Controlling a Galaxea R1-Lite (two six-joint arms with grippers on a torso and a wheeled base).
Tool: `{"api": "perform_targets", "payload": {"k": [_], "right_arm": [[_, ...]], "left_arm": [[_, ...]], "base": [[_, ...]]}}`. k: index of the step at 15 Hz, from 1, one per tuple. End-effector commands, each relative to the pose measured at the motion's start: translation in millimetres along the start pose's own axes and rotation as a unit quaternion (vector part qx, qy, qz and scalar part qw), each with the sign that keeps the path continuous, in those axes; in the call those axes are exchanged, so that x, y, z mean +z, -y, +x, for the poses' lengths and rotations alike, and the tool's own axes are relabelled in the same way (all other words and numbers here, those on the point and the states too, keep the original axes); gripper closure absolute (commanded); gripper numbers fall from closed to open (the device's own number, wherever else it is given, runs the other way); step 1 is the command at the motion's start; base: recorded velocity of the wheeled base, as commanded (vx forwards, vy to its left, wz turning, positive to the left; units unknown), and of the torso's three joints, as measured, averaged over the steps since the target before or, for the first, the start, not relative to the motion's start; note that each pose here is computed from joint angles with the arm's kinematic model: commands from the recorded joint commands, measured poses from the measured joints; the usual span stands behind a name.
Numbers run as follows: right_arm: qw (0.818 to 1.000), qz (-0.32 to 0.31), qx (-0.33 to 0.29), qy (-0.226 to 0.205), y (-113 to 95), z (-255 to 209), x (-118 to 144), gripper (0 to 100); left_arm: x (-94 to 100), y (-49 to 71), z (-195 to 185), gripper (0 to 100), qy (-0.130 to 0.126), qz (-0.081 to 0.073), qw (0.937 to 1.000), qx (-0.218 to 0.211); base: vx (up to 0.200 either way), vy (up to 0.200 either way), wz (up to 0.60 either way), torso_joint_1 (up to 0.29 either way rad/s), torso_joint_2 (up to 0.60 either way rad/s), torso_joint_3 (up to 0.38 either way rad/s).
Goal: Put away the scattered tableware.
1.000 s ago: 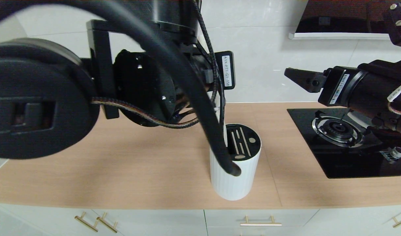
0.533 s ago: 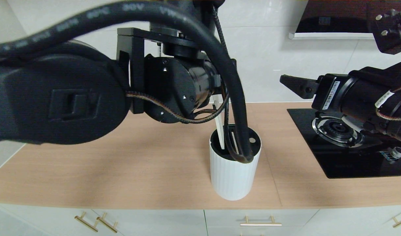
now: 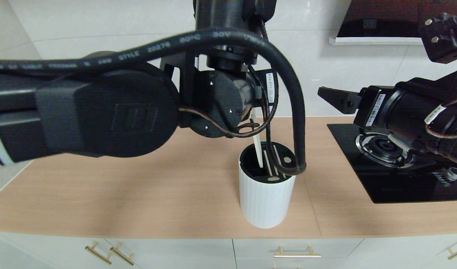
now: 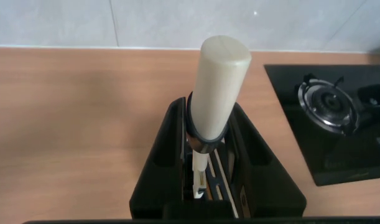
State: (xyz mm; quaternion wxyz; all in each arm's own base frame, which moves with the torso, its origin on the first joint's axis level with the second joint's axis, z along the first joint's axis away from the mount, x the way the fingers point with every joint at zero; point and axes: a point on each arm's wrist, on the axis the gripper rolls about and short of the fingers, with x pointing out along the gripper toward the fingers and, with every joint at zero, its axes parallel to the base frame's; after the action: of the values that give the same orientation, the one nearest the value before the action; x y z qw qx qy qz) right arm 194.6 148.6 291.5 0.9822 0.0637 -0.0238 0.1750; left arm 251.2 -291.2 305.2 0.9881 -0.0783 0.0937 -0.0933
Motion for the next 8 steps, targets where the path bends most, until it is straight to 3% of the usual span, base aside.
{"api": "perform_targets", "payload": {"k": [1,5,8], "right_arm": [[1.0,0.0,0.0,0.0,0,0,0,0],[1.0,0.0,0.0,-0.001,0,0,-1,0],[1.0,0.0,0.0,-0.001,0,1,-1,0]], "left_arm": [[-7.8,3.2,7,100,-0.007,0.005,1.0,0.003],[-16.2,5.0,12,100,-0.016,0.007,0.9998,0.006],[-36.0,7.8,22,100,-0.038,0.012,0.9991,0.014]], "base": [[0.0,0.0,0.0,0.0,0.0,0.0],[0.0,0.0,0.0,0.0,0.0,0.0],[0.0,0.0,0.0,0.0,0.0,0.0]]}}
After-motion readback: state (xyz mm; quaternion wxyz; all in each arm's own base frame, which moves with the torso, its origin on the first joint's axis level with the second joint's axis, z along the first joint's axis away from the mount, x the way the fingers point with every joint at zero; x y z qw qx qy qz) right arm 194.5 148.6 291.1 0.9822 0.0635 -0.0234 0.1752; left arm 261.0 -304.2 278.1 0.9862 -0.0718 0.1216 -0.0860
